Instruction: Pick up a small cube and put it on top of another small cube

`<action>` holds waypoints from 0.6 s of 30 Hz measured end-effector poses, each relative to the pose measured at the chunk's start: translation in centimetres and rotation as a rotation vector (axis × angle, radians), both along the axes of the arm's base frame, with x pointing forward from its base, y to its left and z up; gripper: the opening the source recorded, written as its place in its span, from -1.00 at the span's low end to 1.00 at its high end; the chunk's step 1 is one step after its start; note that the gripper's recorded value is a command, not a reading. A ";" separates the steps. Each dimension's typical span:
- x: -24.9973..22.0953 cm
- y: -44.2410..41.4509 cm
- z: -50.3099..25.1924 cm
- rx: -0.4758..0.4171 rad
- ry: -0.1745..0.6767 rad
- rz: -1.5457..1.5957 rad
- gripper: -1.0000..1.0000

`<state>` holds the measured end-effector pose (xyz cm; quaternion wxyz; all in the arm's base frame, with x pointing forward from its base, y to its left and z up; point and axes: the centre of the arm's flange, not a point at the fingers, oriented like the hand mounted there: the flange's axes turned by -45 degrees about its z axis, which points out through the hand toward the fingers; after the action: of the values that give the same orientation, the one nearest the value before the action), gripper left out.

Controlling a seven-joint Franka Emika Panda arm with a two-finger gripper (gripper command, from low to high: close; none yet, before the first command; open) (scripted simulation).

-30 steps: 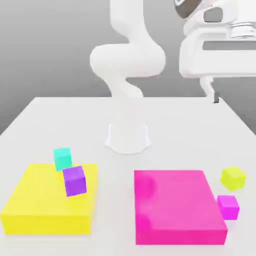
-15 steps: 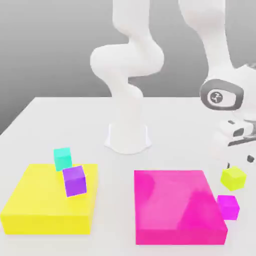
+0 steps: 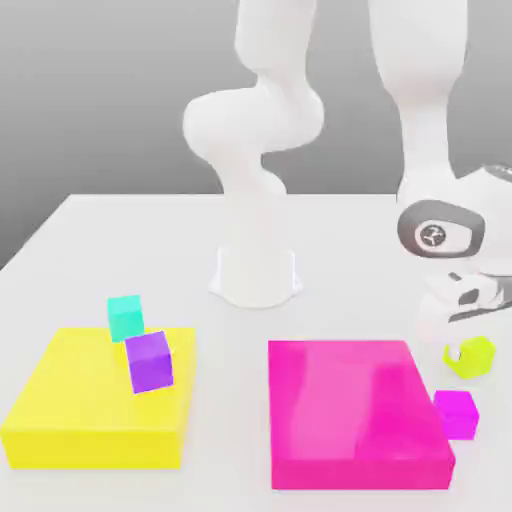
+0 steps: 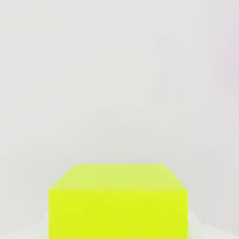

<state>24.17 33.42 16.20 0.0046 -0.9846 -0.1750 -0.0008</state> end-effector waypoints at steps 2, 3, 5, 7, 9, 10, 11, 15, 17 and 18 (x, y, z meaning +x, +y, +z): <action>0.0 -0.1 1.6 -0.002 0.000 0.001 -1.00; -0.1 -0.2 2.4 -0.005 -0.001 0.002 -1.00; 1.8 -2.2 3.6 -0.025 -0.016 -0.016 -1.00; 5.8 -6.9 4.7 -0.056 -0.035 -0.087 -1.00; 8.6 -11.4 5.9 -0.086 -0.050 -0.134 -1.00; 9.8 -13.9 6.6 -0.100 -0.055 -0.161 -1.00; 10.6 -16.0 7.2 -0.113 -0.059 -0.176 -1.00; 12.3 -24.5 9.7 -0.150 -0.058 -0.238 -1.00; 12.4 -29.1 10.9 -0.159 -0.050 -0.284 -1.00; 12.2 -31.4 11.5 -0.160 -0.045 -0.307 -1.00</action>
<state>36.39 2.03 27.69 -0.0779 -0.9967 -0.0224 -0.0097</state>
